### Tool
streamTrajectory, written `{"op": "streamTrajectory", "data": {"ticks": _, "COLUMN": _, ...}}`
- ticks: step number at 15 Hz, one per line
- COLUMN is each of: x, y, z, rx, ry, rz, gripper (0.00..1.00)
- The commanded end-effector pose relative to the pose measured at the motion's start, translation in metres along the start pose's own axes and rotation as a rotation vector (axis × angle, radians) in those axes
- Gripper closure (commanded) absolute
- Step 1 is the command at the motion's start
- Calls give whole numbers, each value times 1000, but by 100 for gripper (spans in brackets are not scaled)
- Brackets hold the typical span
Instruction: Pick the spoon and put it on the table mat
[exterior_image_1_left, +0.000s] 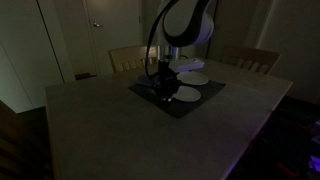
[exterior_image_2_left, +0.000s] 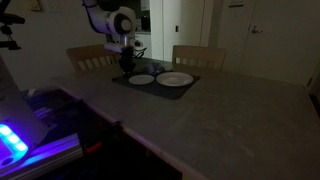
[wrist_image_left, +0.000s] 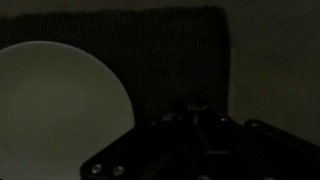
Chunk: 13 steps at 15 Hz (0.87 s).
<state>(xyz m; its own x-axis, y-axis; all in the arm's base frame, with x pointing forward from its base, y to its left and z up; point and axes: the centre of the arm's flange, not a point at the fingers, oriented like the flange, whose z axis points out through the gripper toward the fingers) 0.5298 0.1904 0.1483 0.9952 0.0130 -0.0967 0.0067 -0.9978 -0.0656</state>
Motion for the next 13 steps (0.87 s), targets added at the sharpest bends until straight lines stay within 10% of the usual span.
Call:
{"op": "streamTrajectory", "data": {"ticks": 1, "x": 6, "y": 0, "z": 4, "rx": 5, "ry": -15, "rz": -24, "gripper": 81}}
{"op": "streamTrajectory", "data": {"ticks": 2, "x": 6, "y": 1, "z": 4, "rx": 5, "ry": -29, "rz": -32, "gripper": 56}}
{"op": "streamTrajectory", "data": {"ticks": 13, "x": -5, "y": 10, "z": -38, "rx": 20, "ry": -35, "rz": -121, "gripper": 0}}
